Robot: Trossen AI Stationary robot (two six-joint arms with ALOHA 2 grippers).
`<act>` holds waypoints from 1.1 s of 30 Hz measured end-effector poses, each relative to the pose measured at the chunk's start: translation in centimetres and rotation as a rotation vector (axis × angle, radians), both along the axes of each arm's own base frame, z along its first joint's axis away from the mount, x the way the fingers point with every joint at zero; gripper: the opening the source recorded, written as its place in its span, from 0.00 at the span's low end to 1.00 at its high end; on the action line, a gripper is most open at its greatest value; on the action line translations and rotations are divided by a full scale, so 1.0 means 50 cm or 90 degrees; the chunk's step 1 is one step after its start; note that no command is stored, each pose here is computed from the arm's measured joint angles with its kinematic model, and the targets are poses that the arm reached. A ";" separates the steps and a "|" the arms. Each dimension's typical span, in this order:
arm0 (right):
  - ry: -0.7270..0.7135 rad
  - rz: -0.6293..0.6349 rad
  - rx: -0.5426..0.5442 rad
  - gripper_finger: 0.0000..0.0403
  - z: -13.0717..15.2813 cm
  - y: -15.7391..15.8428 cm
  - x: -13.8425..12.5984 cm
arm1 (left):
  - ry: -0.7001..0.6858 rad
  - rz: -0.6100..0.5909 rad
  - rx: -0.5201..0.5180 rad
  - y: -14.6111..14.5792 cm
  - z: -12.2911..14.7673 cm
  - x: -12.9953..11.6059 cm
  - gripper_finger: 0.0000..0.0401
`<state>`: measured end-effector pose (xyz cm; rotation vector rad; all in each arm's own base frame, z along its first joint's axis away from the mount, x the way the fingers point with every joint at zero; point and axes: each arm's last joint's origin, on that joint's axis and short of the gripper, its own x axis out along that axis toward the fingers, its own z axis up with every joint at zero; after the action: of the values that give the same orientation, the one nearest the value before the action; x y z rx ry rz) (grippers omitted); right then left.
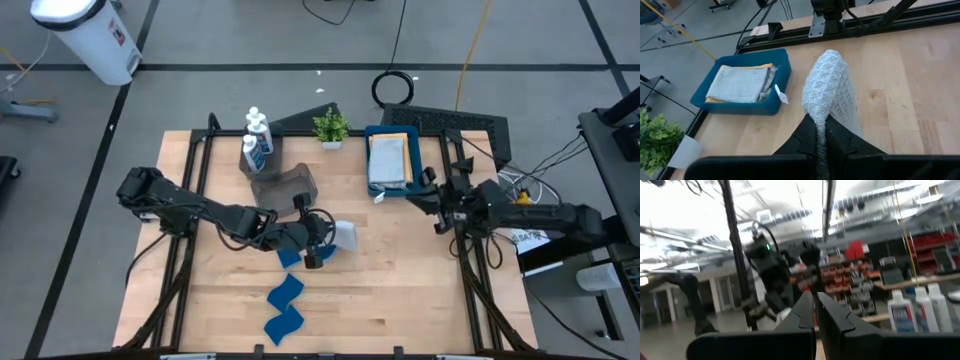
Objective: Pick & Place Kitchen Items
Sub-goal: Put the gray towel into the blue bin
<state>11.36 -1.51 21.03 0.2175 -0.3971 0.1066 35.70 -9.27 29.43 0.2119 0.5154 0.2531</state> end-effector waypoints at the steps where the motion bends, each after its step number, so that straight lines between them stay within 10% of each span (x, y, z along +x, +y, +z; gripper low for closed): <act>1: 0.012 -0.001 0.000 0.00 -0.003 0.003 0.005 | 0.000 0.000 0.000 0.000 0.000 0.000 0.03; 33: 0.137 0.021 -0.042 0.11 0.046 0.074 0.159 | 0.008 -0.004 0.008 0.000 -0.002 -0.001 0.03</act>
<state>19.32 2.19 23.36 0.1684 -0.1754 0.1270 35.65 -9.26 29.33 0.2284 0.5260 0.2484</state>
